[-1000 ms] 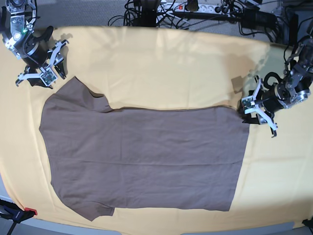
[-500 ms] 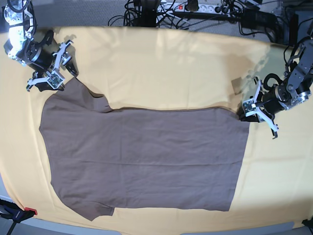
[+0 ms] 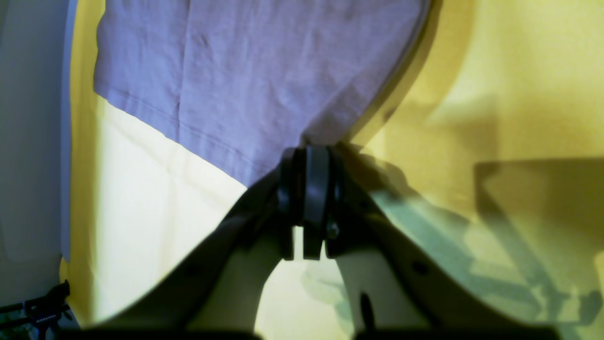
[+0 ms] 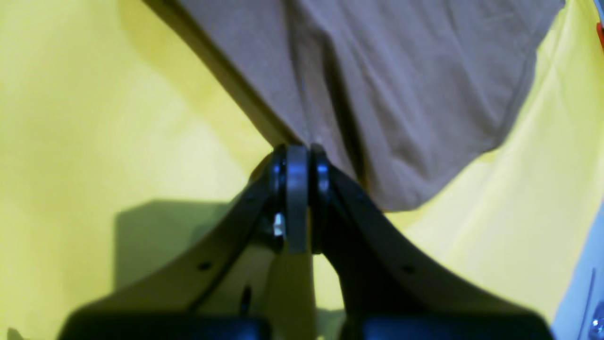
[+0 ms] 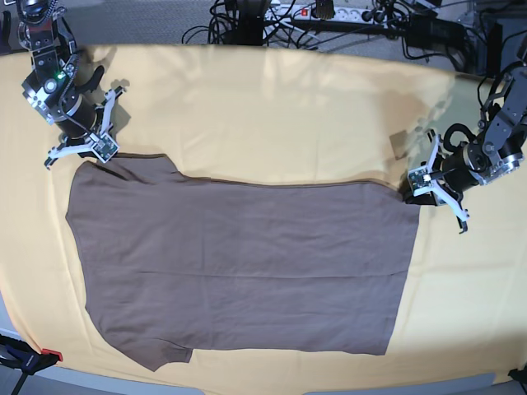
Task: Fold the T-shirt properly
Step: 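Lower both grippers to the shirt's shoulder and hem corners and grasp, then pull the grasped shirt edge with both grippers to straighten it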
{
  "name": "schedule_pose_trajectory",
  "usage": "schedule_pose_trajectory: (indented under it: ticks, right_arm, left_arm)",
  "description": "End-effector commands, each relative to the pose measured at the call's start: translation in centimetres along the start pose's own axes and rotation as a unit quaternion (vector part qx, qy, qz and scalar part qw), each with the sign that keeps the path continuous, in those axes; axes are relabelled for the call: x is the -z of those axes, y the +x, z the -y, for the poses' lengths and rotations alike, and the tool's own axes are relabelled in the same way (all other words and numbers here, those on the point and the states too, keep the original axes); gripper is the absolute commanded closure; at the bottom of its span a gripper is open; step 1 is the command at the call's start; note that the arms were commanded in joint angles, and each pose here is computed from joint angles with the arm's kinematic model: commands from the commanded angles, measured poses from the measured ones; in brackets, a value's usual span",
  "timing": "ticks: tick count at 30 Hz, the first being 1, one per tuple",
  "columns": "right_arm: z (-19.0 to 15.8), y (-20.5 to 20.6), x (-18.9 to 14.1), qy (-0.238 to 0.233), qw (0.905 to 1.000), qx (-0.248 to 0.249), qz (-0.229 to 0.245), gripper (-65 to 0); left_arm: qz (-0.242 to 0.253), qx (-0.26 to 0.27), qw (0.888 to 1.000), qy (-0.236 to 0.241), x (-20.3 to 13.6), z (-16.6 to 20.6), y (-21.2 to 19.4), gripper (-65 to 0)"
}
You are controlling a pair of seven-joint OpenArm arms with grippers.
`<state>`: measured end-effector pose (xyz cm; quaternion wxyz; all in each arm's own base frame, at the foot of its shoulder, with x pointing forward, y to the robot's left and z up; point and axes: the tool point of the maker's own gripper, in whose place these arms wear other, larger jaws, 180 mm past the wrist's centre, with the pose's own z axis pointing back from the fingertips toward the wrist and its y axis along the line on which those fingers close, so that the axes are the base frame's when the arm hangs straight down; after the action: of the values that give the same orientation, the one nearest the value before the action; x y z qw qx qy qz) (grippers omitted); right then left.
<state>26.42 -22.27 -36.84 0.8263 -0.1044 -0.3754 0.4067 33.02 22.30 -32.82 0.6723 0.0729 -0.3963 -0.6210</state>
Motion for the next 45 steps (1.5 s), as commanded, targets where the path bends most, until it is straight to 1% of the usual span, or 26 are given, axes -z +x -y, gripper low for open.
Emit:
schedule_pose_trajectory:
  ticks: [1, 3, 5, 8, 11, 13, 17, 19, 21, 24, 28, 31, 34, 37, 42, 45]
  right_arm:
    - [1.7, 0.3, -0.5, -0.018, 0.9997, -0.015, 0.002, 0.0]
    - [1.9, 0.1, -0.9, -0.010, 0.9994, -0.032, -0.009, 0.0]
    - [1.8, -0.1, -1.3, 0.002, 0.9990, -0.039, -0.022, 0.0]
    - [1.8, -0.2, -2.1, 0.011, 0.9985, -0.038, -0.039, 0.0]
    - [1.1, -0.1, -3.2, 0.021, 0.9973, -0.056, -0.043, 0.0]
    - [0.2, -0.1, -4.0, 0.031, 0.9962, -0.067, -0.047, 0.0]
    - [-2.2, -0.4, -5.6, 0.055, 0.9939, -0.078, -0.054, 0.0]
    - [-3.6, -0.7, -6.4, 0.070, 0.9923, -0.081, -0.062, 0.0]
    - [-4.6, -1.4, -7.3, 0.077, 0.9895, -0.095, -0.077, 0.0]
    - [-5.2, -1.9, -8.6, 0.062, 0.9877, -0.112, -0.090, 0.0]
    - [-6.0, -1.4, -10.2, 0.051, 0.9863, -0.129, -0.090, 0.0]
    - [-6.9, -1.3, -11.3, 0.056, 0.9858, -0.131, -0.090, 0.0]
    - [-7.9, -1.8, -11.9, 0.071, 0.9844, -0.129, -0.096, 0.0]
    - [-8.4, -2.4, -12.3, 0.080, 0.9826, -0.128, -0.108, 0.0]
    - [-9.3, -3.6, -13.1, 0.094, 0.9788, -0.127, -0.130, 0.0]
    - [-9.7, -4.4, -13.7, 0.096, 0.9744, -0.143, -0.145, 0.0]
  left_arm:
    - [0.010, 0.005, 1.000, 0.027, -0.9, -2.5, 0.5, 0.0]
    - [0.020, -0.002, 1.000, 0.013, -1.2, -2.6, 1.0, 0.0]
    - [0.032, 0.002, 0.999, -0.011, -1.7, -2.0, 1.8, 0.0]
    - [0.043, 0.026, 0.997, -0.055, -2.8, -0.8, 2.9, 0.0]
    - [0.060, 0.049, 0.993, -0.088, -4.2, -0.1, 4.0, 0.0]
    - [0.071, 0.050, 0.990, -0.113, -5.1, 0.5, 4.7, 0.0]
    - [0.079, 0.056, 0.988, -0.118, -6.2, 0.3, 5.4, 0.0]
    - [0.080, 0.053, 0.987, -0.128, -6.6, 0.9, 5.5, 0.0]
    - [0.077, 0.053, 0.986, -0.140, -7.0, 1.7, 5.3, 0.0]
    - [0.066, 0.055, 0.983, -0.159, -7.5, 2.9, 4.7, 0.0]
    - [0.063, 0.058, 0.979, -0.185, -8.3, 4.6, 4.6, 0.0]
    - [0.066, 0.066, 0.973, -0.210, -9.2, 6.1, 5.0, 0.0]
    - [0.063, 0.075, 0.968, -0.232, -10.1, 7.3, 5.2, 0.0]
    - [0.061, 0.084, 0.964, -0.244, -10.7, 7.8, 5.3, 0.0]
    - [0.048, 0.095, 0.963, -0.249, -11.4, 7.4, 4.8, 0.0]
    - [0.038, 0.099, 0.962, -0.251, -11.7, 7.2, 4.4, 0.0]
